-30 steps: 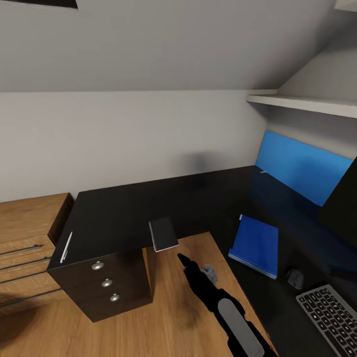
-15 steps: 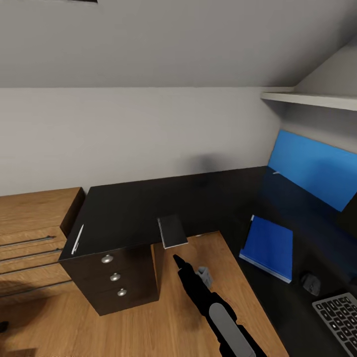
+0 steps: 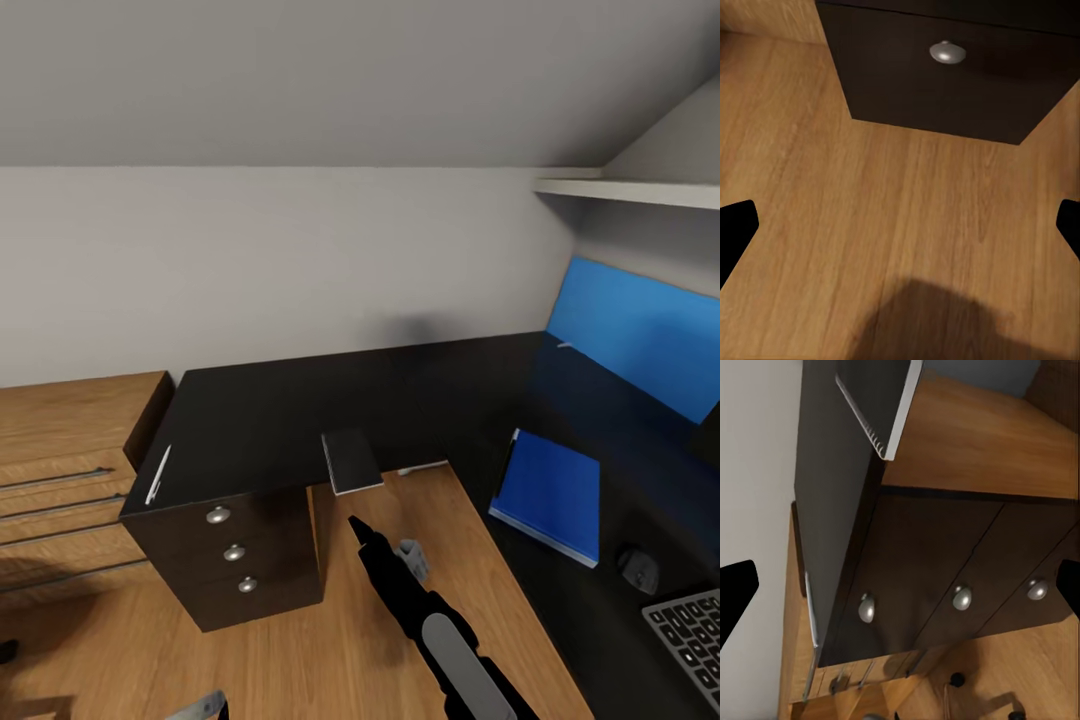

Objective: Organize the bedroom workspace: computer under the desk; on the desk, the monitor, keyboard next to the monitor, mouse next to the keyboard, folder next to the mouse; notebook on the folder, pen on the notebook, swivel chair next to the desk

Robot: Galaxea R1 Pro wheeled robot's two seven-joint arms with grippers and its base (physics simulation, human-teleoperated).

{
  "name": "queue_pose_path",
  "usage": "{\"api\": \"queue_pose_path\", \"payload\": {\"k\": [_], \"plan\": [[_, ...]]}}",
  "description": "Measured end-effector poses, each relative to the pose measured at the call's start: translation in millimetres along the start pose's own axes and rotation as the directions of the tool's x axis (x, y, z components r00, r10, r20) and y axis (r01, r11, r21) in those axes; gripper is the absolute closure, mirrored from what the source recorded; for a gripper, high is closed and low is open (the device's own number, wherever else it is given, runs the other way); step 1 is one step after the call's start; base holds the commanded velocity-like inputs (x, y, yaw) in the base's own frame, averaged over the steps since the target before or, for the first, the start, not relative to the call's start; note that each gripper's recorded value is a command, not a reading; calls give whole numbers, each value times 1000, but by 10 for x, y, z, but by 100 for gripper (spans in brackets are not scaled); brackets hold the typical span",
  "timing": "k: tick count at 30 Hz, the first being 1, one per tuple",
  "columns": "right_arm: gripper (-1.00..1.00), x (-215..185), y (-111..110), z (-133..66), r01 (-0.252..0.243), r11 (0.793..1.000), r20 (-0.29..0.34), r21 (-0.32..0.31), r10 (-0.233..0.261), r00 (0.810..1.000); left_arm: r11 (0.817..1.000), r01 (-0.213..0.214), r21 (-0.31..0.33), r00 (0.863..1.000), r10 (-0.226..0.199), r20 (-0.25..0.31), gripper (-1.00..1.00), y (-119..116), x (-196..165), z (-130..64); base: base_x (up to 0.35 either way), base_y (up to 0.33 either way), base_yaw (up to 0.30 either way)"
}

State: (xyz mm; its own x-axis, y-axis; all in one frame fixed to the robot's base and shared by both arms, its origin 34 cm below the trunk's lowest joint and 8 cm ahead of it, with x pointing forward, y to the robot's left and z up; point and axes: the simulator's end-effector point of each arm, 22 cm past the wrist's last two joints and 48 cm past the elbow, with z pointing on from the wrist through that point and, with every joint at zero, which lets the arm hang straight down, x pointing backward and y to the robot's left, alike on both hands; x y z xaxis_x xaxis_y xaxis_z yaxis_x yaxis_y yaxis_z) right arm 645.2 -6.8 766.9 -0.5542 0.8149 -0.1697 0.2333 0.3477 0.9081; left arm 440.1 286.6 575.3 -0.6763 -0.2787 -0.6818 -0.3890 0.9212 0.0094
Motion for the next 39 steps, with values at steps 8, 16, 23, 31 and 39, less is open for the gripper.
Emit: {"api": "queue_pose_path", "payload": {"k": [8, 16, 23, 31, 39], "plan": [[-100, -152, -182, 30, -6, 1000, 31, 6, 6, 1000, 1000, 10, 8, 1000, -11, 26, -100, -25, -8, 62, 0, 0, 0], [-100, -208, -302, 67, -7, 1000, 46, -5, 7, 999, 999, 30, 21, 998, -31, 58, -100, 29, 44, -106, 0, 0, 0], [-100, -297, -429, 90, -8, 1000, 65, -6, 8, 998, 999, 33, 22, 997, -34, 62, -100, 43, 128, -68, 0, 0, 0], [-100, -419, -601, 114, -22, 1000, 93, -1, 22, 995, 999, 32, 23, 997, -33, 64, -100, 47, 232, 26, 0, 0, 0], [-100, -403, -644, 149, -16, 999, 89, -48, 20, 996, 999, 33, 24, 997, -35, 67, -100, 49, 332, 125, 0, 0, 0]]}}
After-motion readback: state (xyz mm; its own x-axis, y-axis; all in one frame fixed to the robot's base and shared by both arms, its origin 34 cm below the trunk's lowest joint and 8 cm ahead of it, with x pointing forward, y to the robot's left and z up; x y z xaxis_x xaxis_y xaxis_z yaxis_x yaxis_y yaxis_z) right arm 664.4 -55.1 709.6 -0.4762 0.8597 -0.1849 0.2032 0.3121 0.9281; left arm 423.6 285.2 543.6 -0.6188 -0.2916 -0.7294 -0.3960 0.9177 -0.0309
